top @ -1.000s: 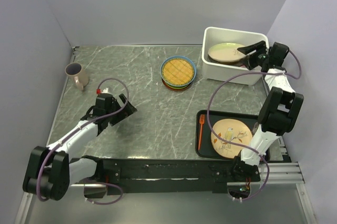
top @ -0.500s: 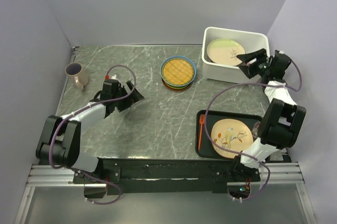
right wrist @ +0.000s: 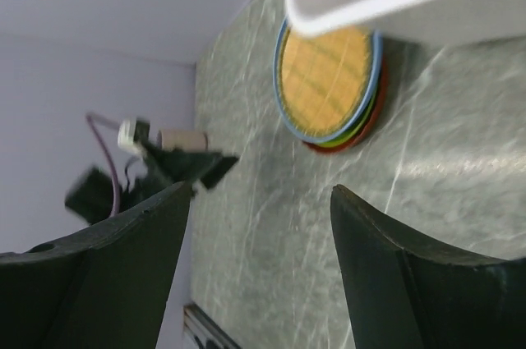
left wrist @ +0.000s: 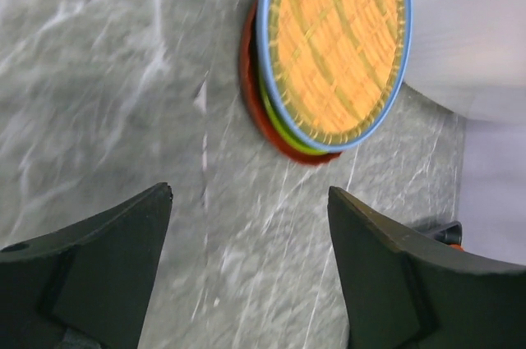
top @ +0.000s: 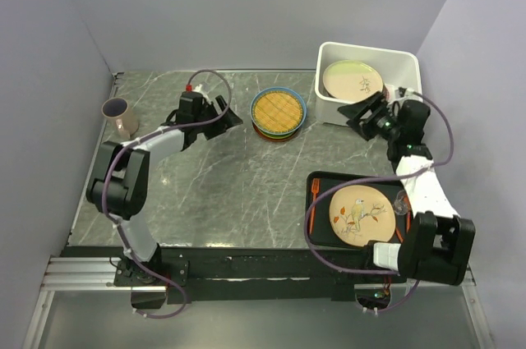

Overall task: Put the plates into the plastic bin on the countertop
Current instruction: Place the plate in the plastic bin, then pick up the plate at the center of the board.

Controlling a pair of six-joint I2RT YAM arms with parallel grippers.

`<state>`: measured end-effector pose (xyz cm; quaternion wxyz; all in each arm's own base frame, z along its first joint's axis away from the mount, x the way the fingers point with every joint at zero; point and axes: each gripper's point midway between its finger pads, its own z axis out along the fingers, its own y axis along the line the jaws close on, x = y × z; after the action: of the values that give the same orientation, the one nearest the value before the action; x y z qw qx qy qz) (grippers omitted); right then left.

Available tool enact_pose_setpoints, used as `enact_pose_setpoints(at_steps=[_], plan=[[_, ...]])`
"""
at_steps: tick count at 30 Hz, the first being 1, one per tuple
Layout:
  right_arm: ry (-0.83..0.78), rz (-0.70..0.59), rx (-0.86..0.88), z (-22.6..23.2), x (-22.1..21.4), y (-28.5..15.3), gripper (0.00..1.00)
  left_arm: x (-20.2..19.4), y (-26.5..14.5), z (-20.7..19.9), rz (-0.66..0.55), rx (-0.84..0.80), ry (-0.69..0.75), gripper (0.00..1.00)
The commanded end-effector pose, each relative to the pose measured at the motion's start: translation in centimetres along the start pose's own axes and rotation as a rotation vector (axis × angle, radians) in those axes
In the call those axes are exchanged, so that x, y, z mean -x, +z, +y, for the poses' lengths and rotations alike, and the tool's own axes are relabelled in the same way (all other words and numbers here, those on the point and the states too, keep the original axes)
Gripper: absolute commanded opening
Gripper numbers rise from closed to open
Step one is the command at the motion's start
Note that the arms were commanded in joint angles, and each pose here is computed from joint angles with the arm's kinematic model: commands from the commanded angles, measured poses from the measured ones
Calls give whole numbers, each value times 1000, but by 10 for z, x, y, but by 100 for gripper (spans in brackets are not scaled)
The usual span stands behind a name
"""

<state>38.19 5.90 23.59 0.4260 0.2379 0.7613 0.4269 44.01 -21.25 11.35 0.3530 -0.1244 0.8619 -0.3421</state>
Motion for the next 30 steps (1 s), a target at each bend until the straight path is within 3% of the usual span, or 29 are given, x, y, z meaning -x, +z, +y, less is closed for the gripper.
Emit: enact_pose_setpoints(at_steps=[1,9,18,20,21,25,30], plan=[[-70,62,2,4,-42,0,77,21,22,-33,-25,-82,55,79],[-63,147,-4,-12,-95,-3,77,22,79,-40,2,-96,64,63],[-77,228,2,-17,-127,1,76,22,127,-48,8,-72,88,58],[-71,244,0,-20,-132,2,76,18,141,-39,21,-25,78,50],[-71,251,-1,-21,-134,2,76,16,144,-36,27,-17,74,37],[-73,271,-10,-27,-140,3,76,3,141,-20,52,28,50,2],[-77,299,-19,-31,-148,7,77,-16,119,-1,49,58,26,1]])
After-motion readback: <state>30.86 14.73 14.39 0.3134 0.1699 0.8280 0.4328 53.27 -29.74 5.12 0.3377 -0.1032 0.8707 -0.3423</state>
